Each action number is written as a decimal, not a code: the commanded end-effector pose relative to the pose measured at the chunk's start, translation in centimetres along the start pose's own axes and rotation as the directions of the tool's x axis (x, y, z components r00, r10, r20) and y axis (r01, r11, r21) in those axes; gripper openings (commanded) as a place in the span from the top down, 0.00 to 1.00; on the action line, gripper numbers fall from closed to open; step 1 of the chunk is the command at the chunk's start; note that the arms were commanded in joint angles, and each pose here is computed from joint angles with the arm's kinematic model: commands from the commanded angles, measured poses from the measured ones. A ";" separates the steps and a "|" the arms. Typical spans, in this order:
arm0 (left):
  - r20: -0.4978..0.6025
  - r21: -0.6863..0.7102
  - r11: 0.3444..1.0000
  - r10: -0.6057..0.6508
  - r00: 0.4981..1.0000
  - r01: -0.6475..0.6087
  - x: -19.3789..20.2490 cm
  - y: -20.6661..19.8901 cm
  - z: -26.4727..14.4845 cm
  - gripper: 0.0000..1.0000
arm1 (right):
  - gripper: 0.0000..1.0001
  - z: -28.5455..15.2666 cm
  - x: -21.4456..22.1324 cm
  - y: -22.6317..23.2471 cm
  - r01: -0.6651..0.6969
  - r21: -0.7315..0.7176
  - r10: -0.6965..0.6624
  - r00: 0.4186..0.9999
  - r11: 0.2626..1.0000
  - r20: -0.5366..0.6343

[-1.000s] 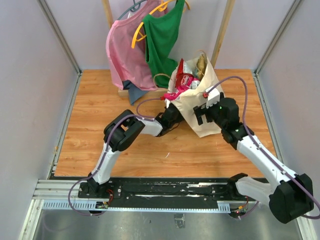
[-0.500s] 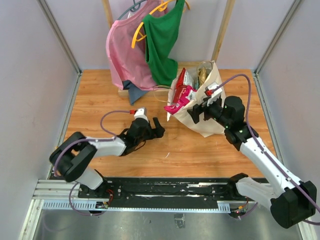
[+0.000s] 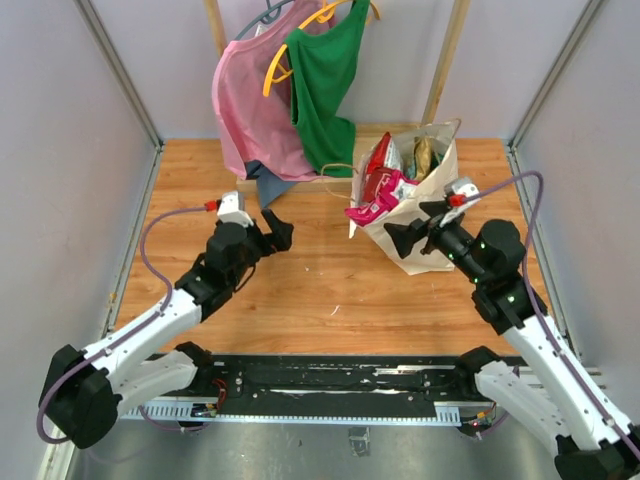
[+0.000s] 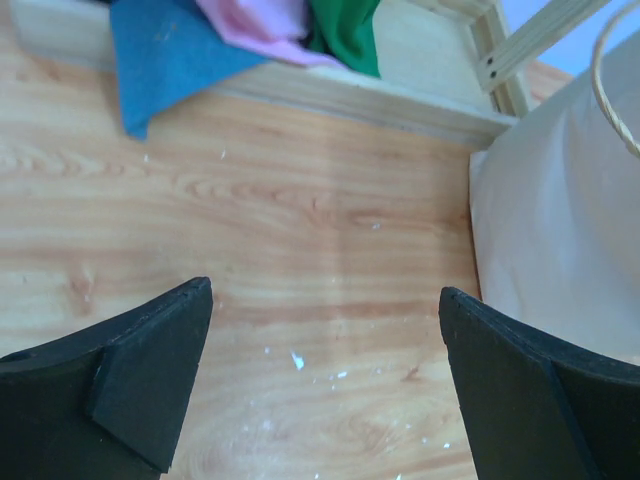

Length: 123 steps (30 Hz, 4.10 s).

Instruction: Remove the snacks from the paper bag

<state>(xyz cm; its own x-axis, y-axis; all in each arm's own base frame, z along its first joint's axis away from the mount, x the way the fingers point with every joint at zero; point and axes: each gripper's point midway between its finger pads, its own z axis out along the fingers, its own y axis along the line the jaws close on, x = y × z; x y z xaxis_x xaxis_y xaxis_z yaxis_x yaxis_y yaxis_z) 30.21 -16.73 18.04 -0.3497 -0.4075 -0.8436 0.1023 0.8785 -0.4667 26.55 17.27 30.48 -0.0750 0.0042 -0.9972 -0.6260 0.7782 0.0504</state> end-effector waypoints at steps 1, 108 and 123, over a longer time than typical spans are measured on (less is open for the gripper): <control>-0.038 0.081 0.993 0.095 0.995 -0.092 -2.7 -2.9 0.9 0.00 | 0.02 -1.4 0.5 -2.6 -0.163 0.195 0.148 0.985 0.967 0.092; -0.401 -0.036 0.996 0.061 0.914 -0.083 9.9 3.7 12.5 0.97 | 0.01 -2.8 12.7 -1.4 -0.330 0.222 0.355 0.931 0.918 -0.086; -0.236 -0.086 0.988 0.103 0.966 -0.126 1.9 3.9 7.1 0.00 | 0.02 -0.6 13.6 -1.0 -0.316 0.186 0.346 0.924 0.930 -0.162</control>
<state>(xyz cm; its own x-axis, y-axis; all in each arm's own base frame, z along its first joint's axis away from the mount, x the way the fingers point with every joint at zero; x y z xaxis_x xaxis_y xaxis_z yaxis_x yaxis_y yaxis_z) 36.41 -17.59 8.48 -0.6392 -0.2227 -0.7361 0.0707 0.9361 -0.3446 25.25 14.87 14.92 -0.4471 0.1749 -0.8772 -0.3509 0.8678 0.3519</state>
